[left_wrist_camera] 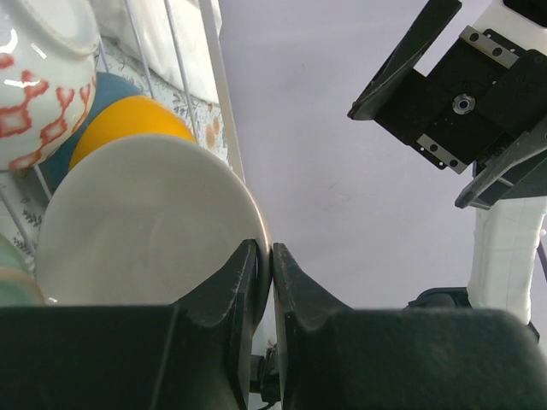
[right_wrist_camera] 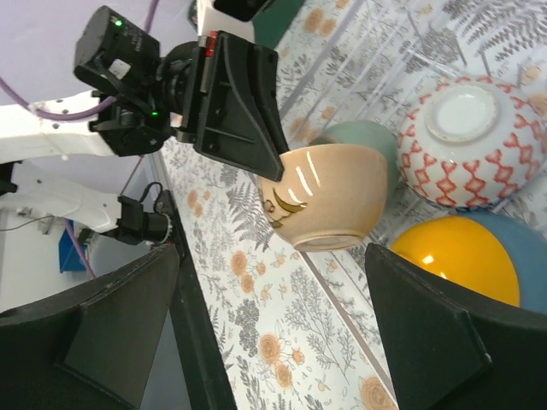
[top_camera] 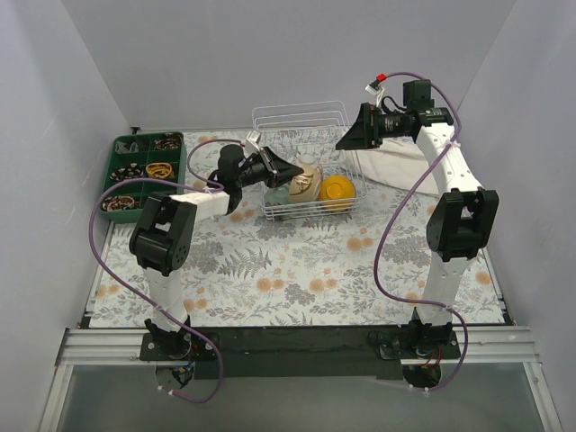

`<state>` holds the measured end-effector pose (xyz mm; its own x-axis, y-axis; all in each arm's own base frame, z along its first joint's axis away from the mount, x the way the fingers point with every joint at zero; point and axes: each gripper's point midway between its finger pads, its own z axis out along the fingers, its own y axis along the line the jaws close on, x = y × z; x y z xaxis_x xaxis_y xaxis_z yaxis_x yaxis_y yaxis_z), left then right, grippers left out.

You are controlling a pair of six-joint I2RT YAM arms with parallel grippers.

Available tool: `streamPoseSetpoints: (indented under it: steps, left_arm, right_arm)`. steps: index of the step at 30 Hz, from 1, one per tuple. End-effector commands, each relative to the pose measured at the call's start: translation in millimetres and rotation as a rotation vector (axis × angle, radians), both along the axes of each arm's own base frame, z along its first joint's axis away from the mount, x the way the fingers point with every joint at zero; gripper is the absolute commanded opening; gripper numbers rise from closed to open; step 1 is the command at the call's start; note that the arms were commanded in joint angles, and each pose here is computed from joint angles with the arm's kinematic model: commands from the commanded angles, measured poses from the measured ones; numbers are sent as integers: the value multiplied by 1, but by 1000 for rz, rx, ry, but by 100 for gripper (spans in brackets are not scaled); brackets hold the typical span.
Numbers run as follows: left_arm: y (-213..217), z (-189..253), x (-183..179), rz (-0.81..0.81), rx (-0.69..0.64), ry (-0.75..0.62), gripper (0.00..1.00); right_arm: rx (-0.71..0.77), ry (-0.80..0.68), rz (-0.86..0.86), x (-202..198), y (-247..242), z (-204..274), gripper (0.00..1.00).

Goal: Load the bowls into the dish rack

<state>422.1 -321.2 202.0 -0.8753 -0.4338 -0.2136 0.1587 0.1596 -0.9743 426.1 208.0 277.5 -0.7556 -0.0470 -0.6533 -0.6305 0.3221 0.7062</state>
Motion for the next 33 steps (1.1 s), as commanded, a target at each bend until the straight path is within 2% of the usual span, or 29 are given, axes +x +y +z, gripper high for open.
streamPoseSetpoints:
  steps: [1,3,7,8,9,11,12,15,17,19,25,33]
  left_arm:
    - [15,28,-4,26,-30,-63,0]
    - [18,25,-8,19,-24,-67,0]
    - [23,15,-14,4,-24,-38,0]
    - [25,15,-14,12,-21,-41,0]
    - [26,13,-13,23,-10,-56,0]
    - [28,15,-14,19,-1,-88,0]
    - [29,14,-15,20,5,-92,0]
    - [33,14,-14,22,24,-103,0]
    - [36,14,-11,27,38,-113,1]
    - [36,16,-11,17,43,-127,8]
    - [40,21,-6,26,68,-166,9]
    - [41,20,-5,24,83,-177,13]
  right_arm:
    - [-116,-133,-36,2,-5,11,98]
    - [-177,-179,-47,7,-5,5,96]
    - [-225,-236,-47,18,-2,0,75]
    - [-240,-244,-41,20,0,-5,68]
    - [-263,-284,-29,23,1,-7,54]
    - [-289,-291,19,16,8,-18,41]
    - [-313,-309,39,14,9,-23,28]
    - [-376,-295,116,-4,15,-51,4]
    - [-402,-266,158,-14,16,-71,1]
    - [-442,-287,199,-19,15,-85,1]
    - [-498,-314,286,-31,22,-110,1]
    - [-491,-356,450,-62,67,-129,1]
